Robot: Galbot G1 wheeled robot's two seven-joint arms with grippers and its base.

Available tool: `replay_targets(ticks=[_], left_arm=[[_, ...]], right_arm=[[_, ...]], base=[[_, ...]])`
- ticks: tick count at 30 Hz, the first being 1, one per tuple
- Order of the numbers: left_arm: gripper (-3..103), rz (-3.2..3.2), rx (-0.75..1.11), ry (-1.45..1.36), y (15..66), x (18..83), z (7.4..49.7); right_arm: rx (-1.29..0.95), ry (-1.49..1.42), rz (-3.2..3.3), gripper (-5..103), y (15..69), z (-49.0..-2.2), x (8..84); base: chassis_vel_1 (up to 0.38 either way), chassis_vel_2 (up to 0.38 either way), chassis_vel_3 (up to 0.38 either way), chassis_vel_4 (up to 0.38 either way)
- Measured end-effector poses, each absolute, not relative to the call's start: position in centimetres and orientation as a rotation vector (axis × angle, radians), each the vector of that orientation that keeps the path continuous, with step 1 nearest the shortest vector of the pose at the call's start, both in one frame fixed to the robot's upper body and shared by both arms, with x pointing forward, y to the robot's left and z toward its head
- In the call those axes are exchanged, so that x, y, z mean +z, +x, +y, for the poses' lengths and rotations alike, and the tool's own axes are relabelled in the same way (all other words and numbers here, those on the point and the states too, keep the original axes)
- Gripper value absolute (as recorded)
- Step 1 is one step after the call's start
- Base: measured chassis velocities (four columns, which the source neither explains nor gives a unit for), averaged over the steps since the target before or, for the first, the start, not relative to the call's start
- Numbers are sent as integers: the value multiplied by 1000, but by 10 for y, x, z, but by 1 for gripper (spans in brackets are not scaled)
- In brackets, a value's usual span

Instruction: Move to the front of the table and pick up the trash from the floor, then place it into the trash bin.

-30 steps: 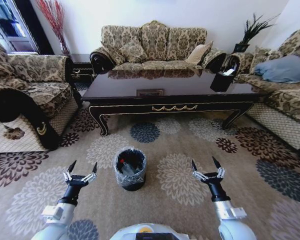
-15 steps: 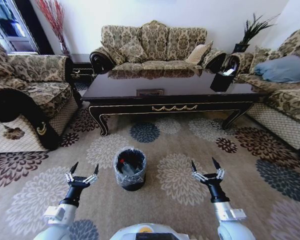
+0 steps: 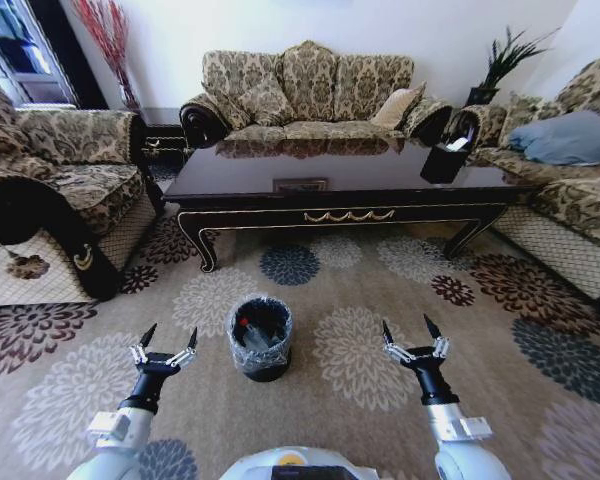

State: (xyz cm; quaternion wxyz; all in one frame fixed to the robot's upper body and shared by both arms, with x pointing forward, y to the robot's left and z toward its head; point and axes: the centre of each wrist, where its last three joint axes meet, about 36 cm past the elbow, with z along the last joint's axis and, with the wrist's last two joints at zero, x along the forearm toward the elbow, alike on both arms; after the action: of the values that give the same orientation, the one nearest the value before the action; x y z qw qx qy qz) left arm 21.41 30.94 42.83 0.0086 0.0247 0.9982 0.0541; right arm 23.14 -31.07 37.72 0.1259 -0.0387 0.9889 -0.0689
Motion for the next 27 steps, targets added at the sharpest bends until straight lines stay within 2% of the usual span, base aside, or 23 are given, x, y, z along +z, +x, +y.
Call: replay_targets(ticks=[9, 27], left_arm=[[100, 3119, 169, 76, 214, 428, 309], [100, 3120, 169, 75, 214, 428, 309]], right_arm=[[-201, -112, 2880, 100, 231, -311, 377], [-200, -112, 2880, 100, 231, -311, 377]], base=[[66, -67, -71, 71], [142, -157, -144, 151]])
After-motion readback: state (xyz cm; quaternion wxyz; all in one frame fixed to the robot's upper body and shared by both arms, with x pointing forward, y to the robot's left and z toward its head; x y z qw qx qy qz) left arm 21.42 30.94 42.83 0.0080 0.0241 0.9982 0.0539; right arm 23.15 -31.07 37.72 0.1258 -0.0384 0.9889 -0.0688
